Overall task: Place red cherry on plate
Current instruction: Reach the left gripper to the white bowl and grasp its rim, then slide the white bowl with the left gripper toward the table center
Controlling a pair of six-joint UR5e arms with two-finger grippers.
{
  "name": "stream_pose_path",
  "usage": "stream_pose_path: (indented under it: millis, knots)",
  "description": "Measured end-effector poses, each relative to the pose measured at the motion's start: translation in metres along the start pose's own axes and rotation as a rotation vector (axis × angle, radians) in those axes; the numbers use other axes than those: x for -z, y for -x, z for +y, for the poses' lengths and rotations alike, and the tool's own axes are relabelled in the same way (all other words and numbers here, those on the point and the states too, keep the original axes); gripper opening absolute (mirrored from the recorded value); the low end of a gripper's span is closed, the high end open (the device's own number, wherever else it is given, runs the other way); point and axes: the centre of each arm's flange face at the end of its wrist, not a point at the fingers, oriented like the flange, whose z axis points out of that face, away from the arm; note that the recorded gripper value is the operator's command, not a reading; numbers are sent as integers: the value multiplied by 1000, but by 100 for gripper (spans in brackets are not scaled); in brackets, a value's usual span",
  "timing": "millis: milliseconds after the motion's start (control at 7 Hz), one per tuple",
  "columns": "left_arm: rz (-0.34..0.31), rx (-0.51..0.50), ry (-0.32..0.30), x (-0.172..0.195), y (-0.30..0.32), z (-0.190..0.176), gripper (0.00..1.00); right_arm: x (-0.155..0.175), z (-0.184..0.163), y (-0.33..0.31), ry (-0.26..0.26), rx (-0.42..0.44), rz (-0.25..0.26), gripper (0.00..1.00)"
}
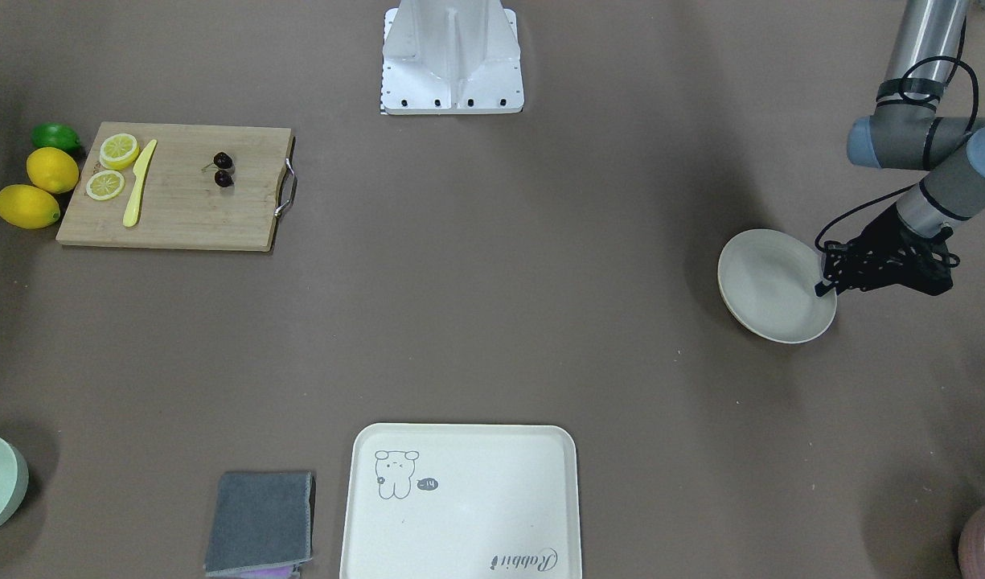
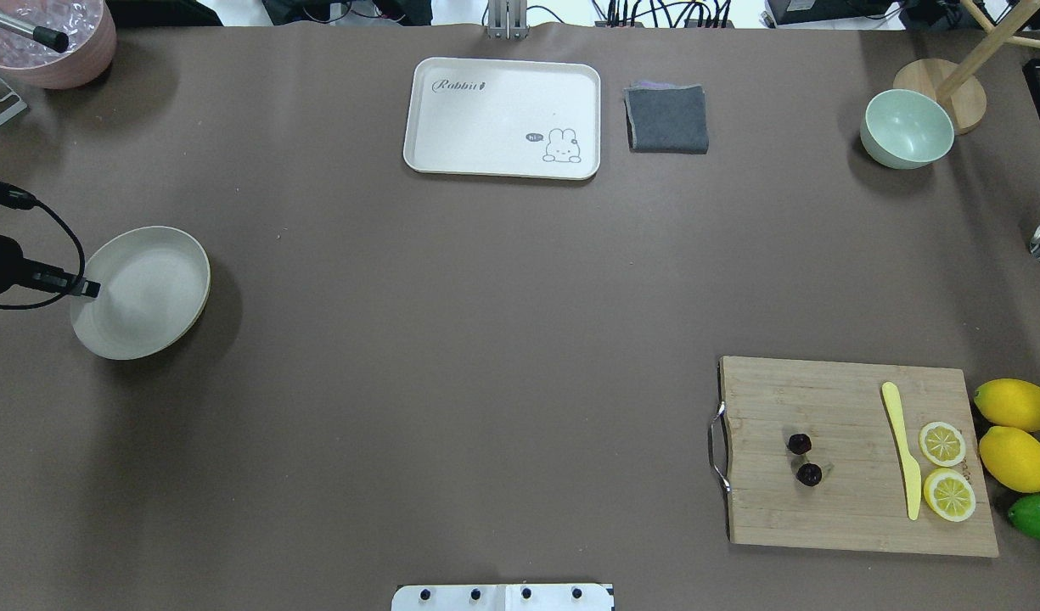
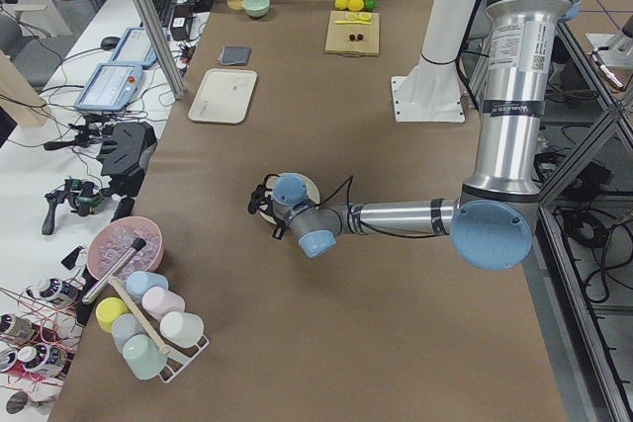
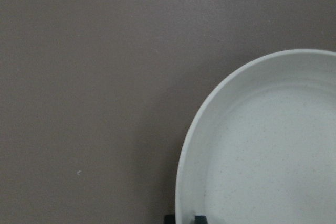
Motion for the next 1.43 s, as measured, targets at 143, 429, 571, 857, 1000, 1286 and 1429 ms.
stream_pose_path:
  millis: [143, 429, 571, 857, 1000, 1286, 1429]
  knots:
    - [19, 21, 7, 5, 0, -1, 0, 0, 0, 0, 1, -1, 0, 100]
    - [70, 86, 18, 23, 4, -8, 0, -2, 2, -2, 4, -3, 0, 100]
    - [85, 102, 20, 30, 7, -12, 0, -2, 2, -2, 4, -4, 0, 100]
    - [122, 139, 33, 42, -2, -40, 0, -2, 2, -2, 5, -3, -1, 100]
    - [142, 175, 25, 46, -21, -69, 0, -2, 2, -2, 5, -3, -2, 100]
    - [199, 276, 12, 43, -92, -129, 0, -1, 3, -1, 4, -1, -3, 100]
    - [229, 337, 9, 29, -152, -151, 0, 0, 3, 0, 2, 1, -5, 100]
